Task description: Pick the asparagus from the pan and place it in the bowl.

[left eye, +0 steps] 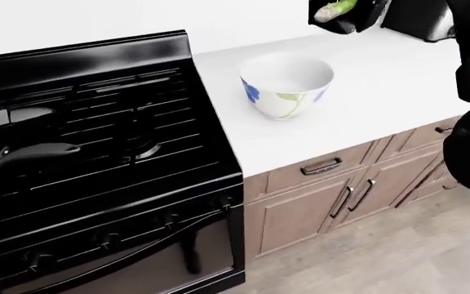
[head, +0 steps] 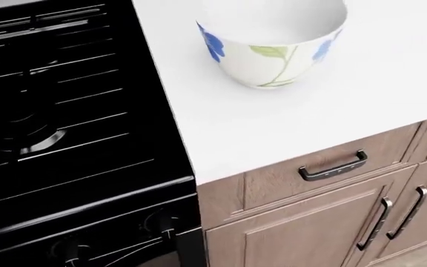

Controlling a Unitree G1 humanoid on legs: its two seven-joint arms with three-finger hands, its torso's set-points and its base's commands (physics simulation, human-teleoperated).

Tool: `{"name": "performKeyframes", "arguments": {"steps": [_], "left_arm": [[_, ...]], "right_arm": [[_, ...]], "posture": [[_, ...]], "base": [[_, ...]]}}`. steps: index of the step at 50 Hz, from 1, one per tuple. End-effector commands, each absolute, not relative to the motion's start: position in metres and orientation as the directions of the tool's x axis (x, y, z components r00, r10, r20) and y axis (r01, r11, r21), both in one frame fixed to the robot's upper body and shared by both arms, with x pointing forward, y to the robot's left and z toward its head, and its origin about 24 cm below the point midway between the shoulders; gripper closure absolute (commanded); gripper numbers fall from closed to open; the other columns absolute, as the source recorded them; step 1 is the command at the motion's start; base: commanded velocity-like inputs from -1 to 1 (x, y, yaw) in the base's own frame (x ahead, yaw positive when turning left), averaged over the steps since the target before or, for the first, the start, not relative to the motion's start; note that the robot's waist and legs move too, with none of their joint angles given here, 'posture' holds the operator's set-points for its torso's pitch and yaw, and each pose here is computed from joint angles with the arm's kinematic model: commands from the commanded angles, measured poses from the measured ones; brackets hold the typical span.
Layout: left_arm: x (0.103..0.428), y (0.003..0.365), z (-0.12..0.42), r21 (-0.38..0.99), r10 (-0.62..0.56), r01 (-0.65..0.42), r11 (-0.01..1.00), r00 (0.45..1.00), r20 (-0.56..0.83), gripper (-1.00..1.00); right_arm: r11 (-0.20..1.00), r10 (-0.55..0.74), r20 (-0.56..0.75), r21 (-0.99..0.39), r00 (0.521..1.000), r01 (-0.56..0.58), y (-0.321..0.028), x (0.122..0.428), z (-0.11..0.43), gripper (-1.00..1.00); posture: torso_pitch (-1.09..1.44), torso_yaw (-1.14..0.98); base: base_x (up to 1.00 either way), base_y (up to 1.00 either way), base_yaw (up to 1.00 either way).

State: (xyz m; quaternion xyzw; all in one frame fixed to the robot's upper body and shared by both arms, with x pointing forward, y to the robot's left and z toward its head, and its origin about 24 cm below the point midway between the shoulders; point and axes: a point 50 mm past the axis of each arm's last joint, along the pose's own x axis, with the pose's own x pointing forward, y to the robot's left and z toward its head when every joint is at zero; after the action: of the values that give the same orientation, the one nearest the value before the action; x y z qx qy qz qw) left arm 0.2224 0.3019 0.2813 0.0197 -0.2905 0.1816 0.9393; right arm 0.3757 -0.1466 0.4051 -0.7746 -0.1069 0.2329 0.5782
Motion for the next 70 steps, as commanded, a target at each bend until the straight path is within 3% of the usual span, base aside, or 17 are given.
{"name": "performKeyframes", "arguments": {"steps": [1, 46, 53, 57, 60, 63, 70], "left_arm": [[0.217, 0.298, 0.293, -0.057, 0.304, -0.343, 0.938, 0.731, 0.611, -1.00], [0.217, 0.298, 0.293, -0.056, 0.303, -0.342, 0.938, 0.731, 0.611, -1.00], [0.217, 0.298, 0.292, -0.056, 0.302, -0.341, 0.939, 0.732, 0.611, -1.00], [0.217, 0.298, 0.291, -0.052, 0.302, -0.343, 0.938, 0.734, 0.608, -1.00], [0.217, 0.298, 0.291, -0.051, 0.302, -0.343, 0.938, 0.734, 0.608, -1.00], [0.217, 0.298, 0.291, -0.050, 0.303, -0.345, 0.937, 0.733, 0.609, -1.00], [0.217, 0.298, 0.292, -0.050, 0.302, -0.345, 0.937, 0.733, 0.610, -1.00]], "right_arm": [[-0.286, 0.445, -0.167, -0.958, 0.880, -0.036, -0.147, 0.368, 0.424, 1.00], [-0.279, 0.452, -0.146, -0.960, 0.880, -0.016, -0.148, 0.367, 0.425, 1.00], [-0.283, 0.509, -0.098, -0.957, 0.855, 0.058, -0.145, 0.366, 0.424, 1.00], [-0.190, 0.528, -0.045, -0.979, 0.848, 0.067, -0.141, 0.366, 0.429, 1.00], [-0.102, 0.502, -0.062, -0.995, 0.862, -0.012, -0.142, 0.368, 0.431, 1.00], [-0.069, 0.548, -0.037, -0.998, 0.836, 0.000, -0.138, 0.366, 0.433, 1.00], [-0.083, 0.541, -0.045, -0.997, 0.840, 0.000, -0.140, 0.366, 0.432, 1.00]], "posture": [[0.00, 0.00], [0.00, 0.00], [0.00, 0.00], [0.00, 0.00], [0.00, 0.00], [0.00, 0.00], [0.00, 0.00]], "base": [[0.00, -0.30, 0.00], [0.00, -0.21, 0.00], [0.00, 0.00, 0.00], [0.00, 0.00, 0.00], [0.00, 0.00, 0.00], [0.00, 0.00, 0.00], [0.00, 0.00, 0.11]]}}
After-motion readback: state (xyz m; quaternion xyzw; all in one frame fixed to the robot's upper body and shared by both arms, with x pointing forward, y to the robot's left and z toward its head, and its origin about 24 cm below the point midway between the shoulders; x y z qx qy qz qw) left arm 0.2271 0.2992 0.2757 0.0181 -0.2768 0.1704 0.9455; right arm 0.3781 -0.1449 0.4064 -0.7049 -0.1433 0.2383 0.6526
